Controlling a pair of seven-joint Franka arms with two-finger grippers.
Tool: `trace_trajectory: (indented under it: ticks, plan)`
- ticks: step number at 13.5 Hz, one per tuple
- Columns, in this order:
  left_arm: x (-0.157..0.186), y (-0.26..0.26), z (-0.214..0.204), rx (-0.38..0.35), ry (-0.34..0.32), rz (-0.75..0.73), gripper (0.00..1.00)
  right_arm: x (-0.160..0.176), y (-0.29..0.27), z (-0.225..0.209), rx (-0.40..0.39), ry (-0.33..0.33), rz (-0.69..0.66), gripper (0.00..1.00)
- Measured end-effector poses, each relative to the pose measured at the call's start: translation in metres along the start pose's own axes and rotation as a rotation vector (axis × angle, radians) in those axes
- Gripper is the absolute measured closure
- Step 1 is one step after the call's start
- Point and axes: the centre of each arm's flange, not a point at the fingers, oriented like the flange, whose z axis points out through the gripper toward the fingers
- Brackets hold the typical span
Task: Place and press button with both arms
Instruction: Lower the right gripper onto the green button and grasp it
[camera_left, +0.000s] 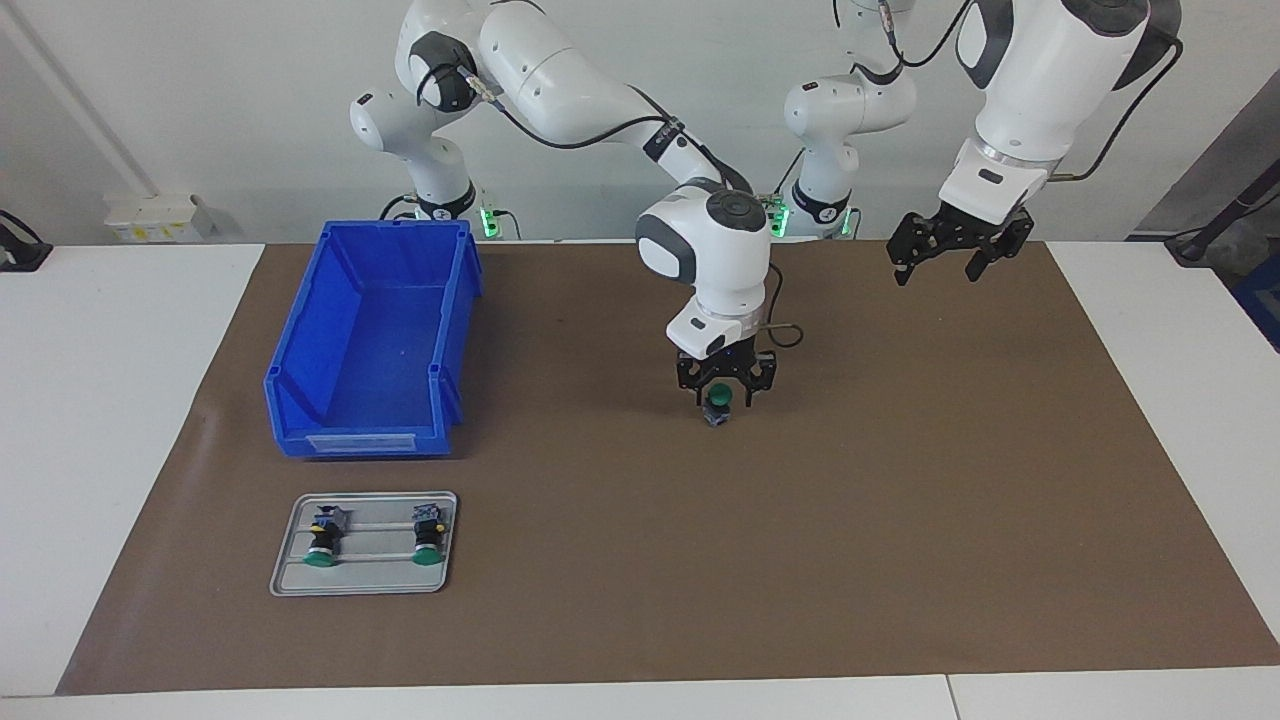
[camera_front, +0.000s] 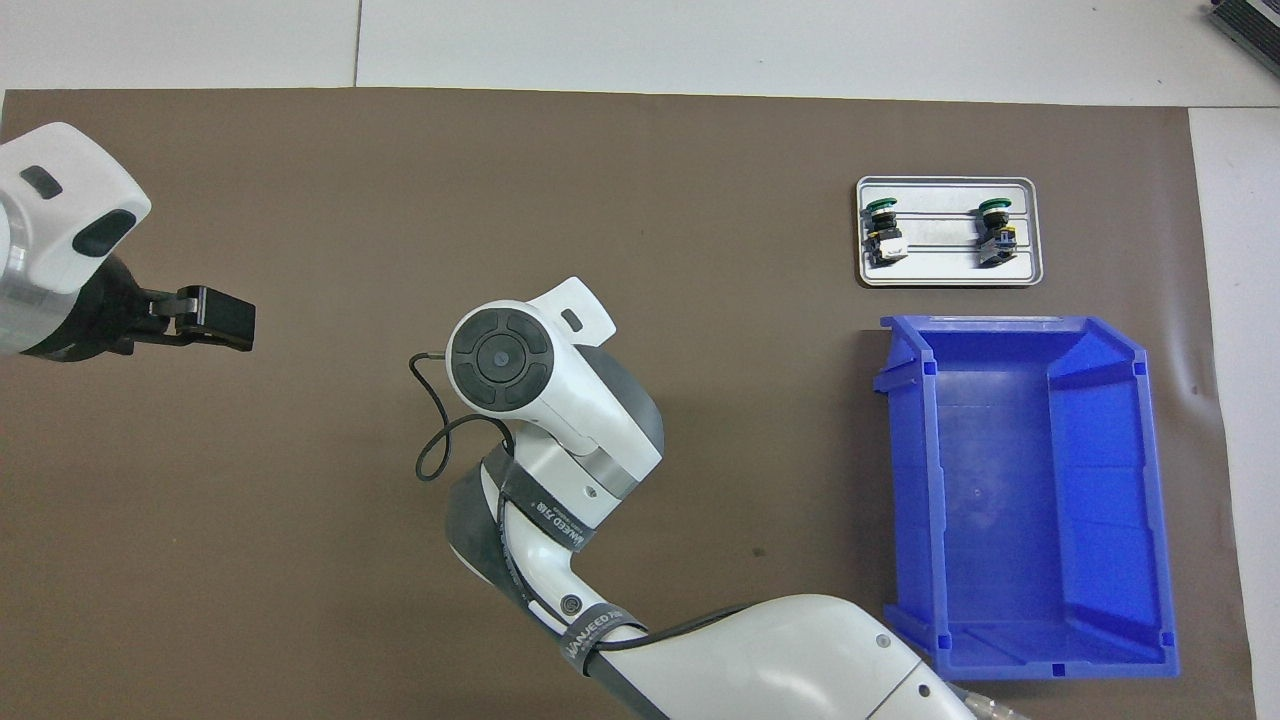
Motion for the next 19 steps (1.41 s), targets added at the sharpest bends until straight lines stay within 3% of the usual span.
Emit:
trace_trajectory:
  ticks: [8,9,11,15,19]
  plan:
    - [0.000,-0.008,0.011,0.002,-0.020,-0.011,0.00,-0.012,-0.004,0.007,-0.015,-0.012,-0.022,0.28]
    - [0.000,-0.008,0.012,0.002,-0.021,-0.010,0.00,-0.012,-0.004,0.008,-0.018,-0.013,-0.025,0.35]
    - [-0.001,-0.008,0.011,0.002,-0.019,-0.010,0.00,-0.013,-0.003,0.009,-0.027,-0.017,-0.029,0.59]
    - [-0.002,-0.013,0.008,0.003,-0.013,-0.020,0.00,-0.006,0.000,-0.004,-0.017,-0.002,-0.028,0.59]
    - [-0.002,-0.016,0.007,0.002,-0.013,-0.025,0.00,0.038,0.044,-0.077,-0.002,0.029,0.027,0.59]
